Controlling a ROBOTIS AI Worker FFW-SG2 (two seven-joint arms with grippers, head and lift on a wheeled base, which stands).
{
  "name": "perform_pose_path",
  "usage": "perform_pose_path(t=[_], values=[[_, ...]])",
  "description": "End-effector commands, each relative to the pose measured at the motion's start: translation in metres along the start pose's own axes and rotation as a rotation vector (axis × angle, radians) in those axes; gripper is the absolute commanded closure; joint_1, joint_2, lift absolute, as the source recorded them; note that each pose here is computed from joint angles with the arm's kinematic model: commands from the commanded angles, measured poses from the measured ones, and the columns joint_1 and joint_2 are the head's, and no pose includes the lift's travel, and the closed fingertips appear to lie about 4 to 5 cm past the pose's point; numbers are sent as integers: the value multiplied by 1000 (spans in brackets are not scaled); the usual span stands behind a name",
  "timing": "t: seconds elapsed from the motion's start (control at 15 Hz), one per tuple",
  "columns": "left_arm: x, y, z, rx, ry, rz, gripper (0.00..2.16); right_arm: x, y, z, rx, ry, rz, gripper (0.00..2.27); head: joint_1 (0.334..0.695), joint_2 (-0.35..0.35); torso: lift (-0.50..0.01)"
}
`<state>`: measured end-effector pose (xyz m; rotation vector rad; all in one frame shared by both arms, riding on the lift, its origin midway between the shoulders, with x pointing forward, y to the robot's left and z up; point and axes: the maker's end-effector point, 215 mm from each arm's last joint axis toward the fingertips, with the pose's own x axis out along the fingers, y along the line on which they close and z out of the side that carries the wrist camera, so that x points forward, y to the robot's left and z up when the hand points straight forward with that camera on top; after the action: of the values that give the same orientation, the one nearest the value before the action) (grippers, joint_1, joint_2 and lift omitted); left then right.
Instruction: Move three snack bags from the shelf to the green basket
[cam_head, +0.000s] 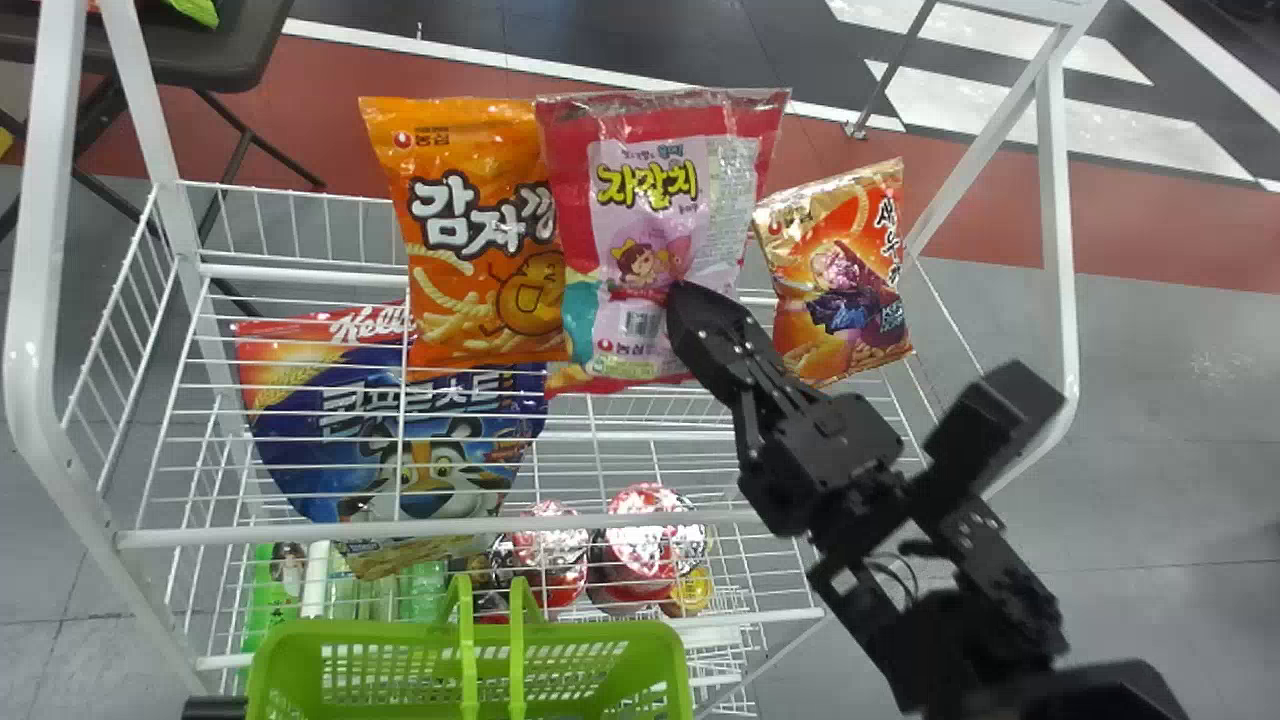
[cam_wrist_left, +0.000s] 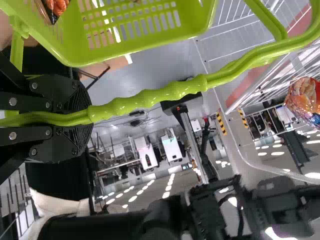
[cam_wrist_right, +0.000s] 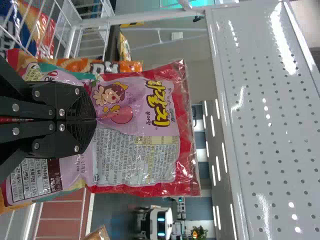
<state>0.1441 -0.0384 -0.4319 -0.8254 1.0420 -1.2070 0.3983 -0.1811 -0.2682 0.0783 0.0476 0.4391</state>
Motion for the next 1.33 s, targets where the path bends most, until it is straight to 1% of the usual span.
perform_pose_path(t=[0.0,0.13,0.33,0.47,0.67,0.8,1.07,1.27], values=[[-2,3,2,1,-3,6,1750,-29,8,-20,79,111,29,2246,695,-350,-48],[-1,3,7,8,-9,8,1750,-52,16,-34,137,173,62,2246,695,-350,-48],[-2,5,11,12,-17,17,1750,-81,24,-66,284,284,108,2246,695,-350,-48],[-6,11,15,15,-26,35,1750,-95,29,-89,344,369,110,2246,695,-350,-48],[-6,13,16,16,-35,38,1750,-121,45,-130,459,525,127,2246,695,-350,-48],[-6,16,16,16,-38,42,1750,-133,52,-146,502,595,132,2246,695,-350,-48],[-6,15,16,17,-42,37,1750,-162,76,-185,642,732,159,2246,695,-350,-48],[-7,15,16,17,-41,35,1750,-173,80,-215,695,779,144,2246,695,-350,-48]])
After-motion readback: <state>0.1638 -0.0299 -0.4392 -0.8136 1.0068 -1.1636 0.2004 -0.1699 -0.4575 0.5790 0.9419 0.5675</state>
